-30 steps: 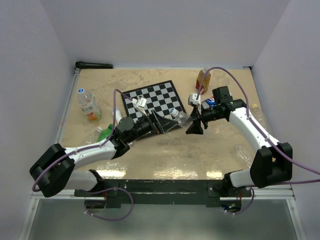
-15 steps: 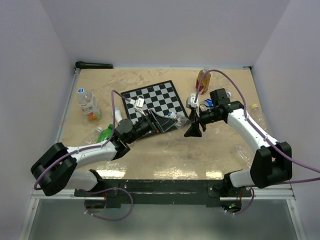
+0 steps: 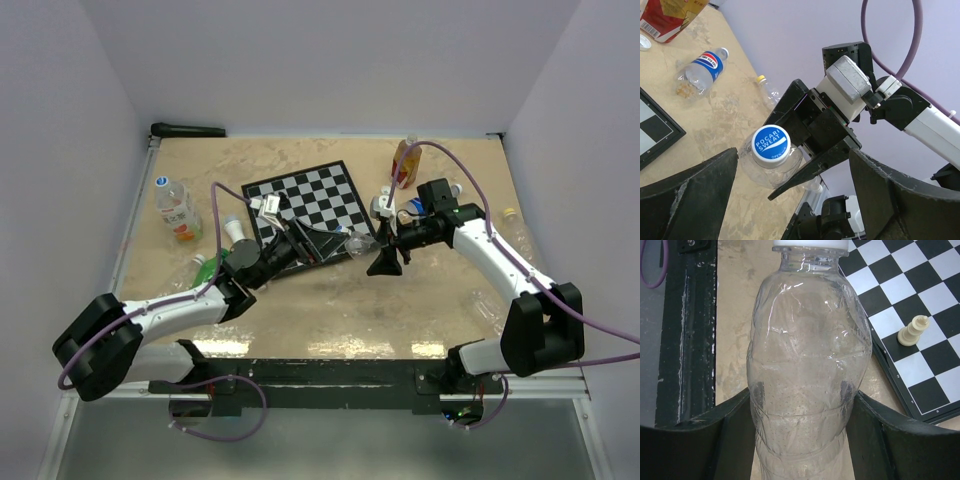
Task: Unscrew the bottle caps
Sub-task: Unscrew the bottle cap from the plastic bottle.
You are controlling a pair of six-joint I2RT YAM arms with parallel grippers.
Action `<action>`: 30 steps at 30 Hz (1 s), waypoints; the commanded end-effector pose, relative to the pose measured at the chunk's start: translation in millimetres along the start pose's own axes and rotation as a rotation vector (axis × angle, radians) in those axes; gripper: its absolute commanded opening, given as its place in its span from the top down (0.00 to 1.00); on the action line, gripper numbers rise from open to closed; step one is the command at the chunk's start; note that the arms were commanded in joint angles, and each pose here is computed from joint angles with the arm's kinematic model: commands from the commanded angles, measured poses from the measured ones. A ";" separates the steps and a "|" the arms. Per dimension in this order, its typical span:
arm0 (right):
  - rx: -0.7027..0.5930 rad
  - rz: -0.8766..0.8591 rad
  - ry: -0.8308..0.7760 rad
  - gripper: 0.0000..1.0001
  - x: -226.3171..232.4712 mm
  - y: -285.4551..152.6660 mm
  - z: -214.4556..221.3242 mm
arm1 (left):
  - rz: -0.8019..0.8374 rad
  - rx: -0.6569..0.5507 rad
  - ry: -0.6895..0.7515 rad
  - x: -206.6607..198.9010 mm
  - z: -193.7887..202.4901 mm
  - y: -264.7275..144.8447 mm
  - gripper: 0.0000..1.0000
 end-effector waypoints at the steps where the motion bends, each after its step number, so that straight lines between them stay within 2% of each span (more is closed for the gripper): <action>1: -0.023 -0.004 -0.044 0.82 4.3 -0.7 -8.6 | 0.021 -0.058 0.015 -8.4 -12.5 -2.1 0.03; 30: -0.006 -0.004 -0.045 0.81 4.0 3.2 -5.2 | 0.023 -0.099 -0.059 -7.0 -15.4 -0.8 0.03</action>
Point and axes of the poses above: each gripper's point midway between its finger pads, its own y axis out along the fingers, its own x axis along the line the jaws close on, z = x × y, the point moved 2 cm from there along -y, back along the fingers, and after that the axes turned 7 degrees about y, right-handed, at the moved point
